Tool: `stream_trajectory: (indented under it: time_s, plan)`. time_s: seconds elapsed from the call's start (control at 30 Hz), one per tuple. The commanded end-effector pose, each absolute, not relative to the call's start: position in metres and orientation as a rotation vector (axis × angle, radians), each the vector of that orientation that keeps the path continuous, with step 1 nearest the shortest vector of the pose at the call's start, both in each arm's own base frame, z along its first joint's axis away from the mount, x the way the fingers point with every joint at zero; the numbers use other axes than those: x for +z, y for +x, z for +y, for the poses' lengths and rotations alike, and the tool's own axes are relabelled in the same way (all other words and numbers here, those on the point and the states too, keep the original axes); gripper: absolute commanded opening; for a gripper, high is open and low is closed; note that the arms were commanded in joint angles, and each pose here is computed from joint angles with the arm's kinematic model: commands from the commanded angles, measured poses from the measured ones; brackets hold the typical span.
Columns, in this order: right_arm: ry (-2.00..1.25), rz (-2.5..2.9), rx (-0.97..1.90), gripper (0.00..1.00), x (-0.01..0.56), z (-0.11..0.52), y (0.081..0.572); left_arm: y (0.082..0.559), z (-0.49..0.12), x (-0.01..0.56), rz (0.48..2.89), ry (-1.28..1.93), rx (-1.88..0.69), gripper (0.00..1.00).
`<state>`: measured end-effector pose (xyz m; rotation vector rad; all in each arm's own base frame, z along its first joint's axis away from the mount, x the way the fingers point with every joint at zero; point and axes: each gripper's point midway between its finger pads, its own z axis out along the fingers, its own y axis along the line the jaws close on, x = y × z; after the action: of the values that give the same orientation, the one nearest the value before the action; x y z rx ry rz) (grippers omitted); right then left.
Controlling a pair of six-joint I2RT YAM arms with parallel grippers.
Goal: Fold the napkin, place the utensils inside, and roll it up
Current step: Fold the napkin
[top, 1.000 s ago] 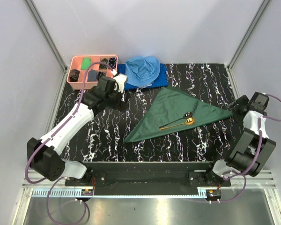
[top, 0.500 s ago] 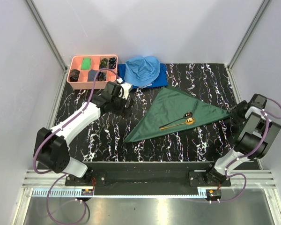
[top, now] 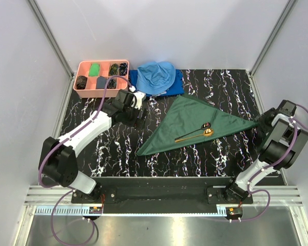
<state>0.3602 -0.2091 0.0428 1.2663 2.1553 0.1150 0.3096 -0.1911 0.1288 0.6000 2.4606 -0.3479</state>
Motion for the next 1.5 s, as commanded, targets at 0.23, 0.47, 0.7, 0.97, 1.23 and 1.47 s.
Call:
stream_trajectory:
  time_s: [0.23,0.47,0.7,0.97,1.23,1.47]
  plan:
    - [1.261,2.12,0.067,0.5,0.04,-0.23,0.37,0.319,-0.202,0.143,2.407,0.611,-0.403,0.94]
    - [1.262,2.119,0.069,0.47,0.037,-0.234,0.375,0.32,-0.202,0.142,2.41,0.611,-0.419,0.94]
    - [1.267,2.138,0.082,0.35,0.028,-0.233,0.376,0.32,-0.204,0.141,2.415,0.609,-0.433,0.94]
    - [1.253,2.137,0.098,0.14,0.03,-0.234,0.381,0.319,-0.205,0.141,2.416,0.619,-0.444,0.94]
    - [1.077,2.096,0.223,0.0,0.066,-0.221,0.4,0.319,-0.205,0.143,2.41,0.624,-0.443,0.94]
    - [0.84,1.968,0.378,0.0,0.147,-0.167,0.414,0.317,-0.207,0.147,2.401,0.622,-0.467,0.94]
